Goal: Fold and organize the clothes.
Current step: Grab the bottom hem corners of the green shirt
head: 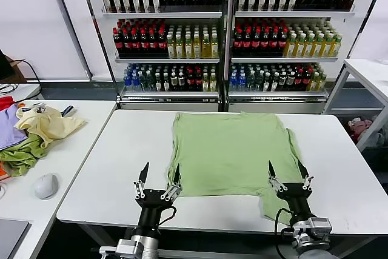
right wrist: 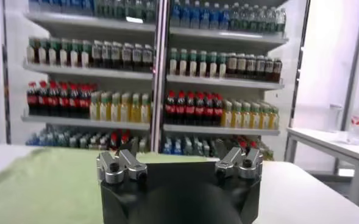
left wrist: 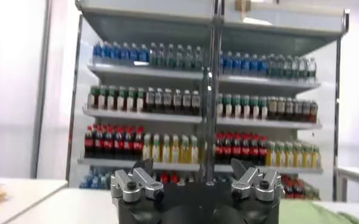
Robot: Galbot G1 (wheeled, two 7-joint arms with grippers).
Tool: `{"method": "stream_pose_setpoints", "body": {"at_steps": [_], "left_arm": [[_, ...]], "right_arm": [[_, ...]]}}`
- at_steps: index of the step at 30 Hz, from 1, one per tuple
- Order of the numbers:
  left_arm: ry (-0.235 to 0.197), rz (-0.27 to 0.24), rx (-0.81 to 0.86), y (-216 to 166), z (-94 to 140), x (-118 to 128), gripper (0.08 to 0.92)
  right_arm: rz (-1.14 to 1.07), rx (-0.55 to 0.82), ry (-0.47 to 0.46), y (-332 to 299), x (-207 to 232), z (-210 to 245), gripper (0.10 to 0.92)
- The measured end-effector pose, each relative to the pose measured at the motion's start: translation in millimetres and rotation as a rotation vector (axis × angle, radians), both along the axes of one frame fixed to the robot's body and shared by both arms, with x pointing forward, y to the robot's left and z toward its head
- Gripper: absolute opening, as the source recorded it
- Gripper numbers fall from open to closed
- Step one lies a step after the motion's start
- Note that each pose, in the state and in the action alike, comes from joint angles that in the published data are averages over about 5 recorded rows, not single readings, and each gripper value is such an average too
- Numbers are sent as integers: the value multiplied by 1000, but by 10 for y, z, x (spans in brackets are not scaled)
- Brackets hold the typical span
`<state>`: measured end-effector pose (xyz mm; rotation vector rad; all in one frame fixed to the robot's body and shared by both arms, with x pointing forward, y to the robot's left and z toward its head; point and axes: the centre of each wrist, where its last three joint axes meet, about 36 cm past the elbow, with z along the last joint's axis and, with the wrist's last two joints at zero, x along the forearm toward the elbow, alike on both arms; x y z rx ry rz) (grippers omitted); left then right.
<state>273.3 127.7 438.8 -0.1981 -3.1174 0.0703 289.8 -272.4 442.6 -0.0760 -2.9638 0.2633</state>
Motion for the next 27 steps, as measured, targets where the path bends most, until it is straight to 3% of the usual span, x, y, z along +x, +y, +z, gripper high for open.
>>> {"method": "stream_pose_setpoints", "body": {"at_steps": [2, 14, 21, 27], "left_arm": [[23, -1, 7, -7, -16, 24, 823], [292, 1, 113, -130, -286, 408, 823], [386, 28, 177, -155, -456, 574, 823], [437, 48, 215, -158, -566, 642, 820]], "right_arm": [[-7, -9, 21, -10, -19, 8, 823], [-83, -78, 247, -75, -270, -2, 823], [-101, -86, 327, -64, -348, -68, 823], [-113, -69, 364, -48, -362, -142, 803]]}}
